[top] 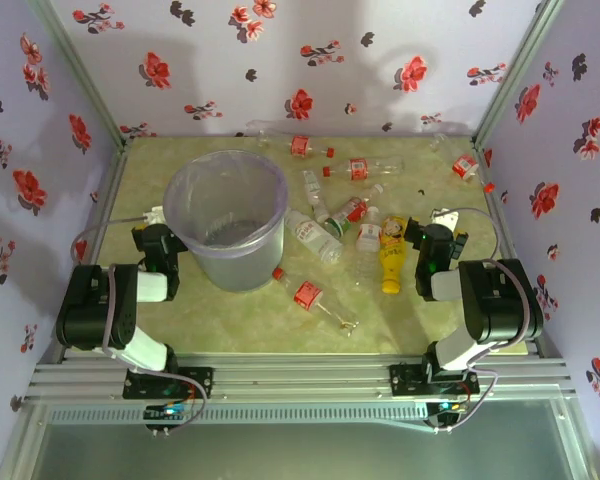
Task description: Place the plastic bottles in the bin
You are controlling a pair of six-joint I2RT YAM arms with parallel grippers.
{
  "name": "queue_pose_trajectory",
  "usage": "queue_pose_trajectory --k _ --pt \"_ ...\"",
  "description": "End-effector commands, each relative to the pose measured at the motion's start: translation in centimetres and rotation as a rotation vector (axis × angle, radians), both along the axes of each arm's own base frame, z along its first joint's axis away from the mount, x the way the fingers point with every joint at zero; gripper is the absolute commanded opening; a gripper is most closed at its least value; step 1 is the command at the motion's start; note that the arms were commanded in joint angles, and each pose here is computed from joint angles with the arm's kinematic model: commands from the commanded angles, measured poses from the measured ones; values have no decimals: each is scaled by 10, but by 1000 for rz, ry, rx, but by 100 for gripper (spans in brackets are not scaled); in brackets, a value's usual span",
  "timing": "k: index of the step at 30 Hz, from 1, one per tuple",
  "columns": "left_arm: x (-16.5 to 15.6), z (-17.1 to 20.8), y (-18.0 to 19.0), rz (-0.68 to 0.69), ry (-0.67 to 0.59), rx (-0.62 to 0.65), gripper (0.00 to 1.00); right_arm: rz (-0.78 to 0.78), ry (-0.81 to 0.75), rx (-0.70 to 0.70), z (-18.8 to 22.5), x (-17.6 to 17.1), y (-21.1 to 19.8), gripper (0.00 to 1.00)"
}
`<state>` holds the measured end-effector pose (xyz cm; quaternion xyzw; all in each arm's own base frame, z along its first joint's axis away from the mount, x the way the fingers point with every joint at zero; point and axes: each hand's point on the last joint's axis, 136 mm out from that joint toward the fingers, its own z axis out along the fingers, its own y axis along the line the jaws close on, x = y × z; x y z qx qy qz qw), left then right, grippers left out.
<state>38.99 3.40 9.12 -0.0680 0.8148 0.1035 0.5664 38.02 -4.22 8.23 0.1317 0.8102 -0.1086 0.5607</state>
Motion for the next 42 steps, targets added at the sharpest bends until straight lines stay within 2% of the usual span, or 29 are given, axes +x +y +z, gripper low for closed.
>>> queue_pose_trajectory --k 1,28,32,35,39,42 --pt "2 7 2 9 -29 11 100 -7 -36 22 8 6 -1 99" --pt "2 8 3 7 -30 8 100 2 -34 37 8 7 -1 99" --pt "-6 24 11 58 -62 -21 100 18 -15 36 15 9 2 99" --pt "-19 54 23 132 -93 -25 100 12 -35 20 23 9 2 99" --pt "-45 98 45 271 -93 -28 100 -24 -13 13 79 8 -4 99" --pt "-64 119 56 346 -69 -72 100 -54 71 31 115 4 -7 99"
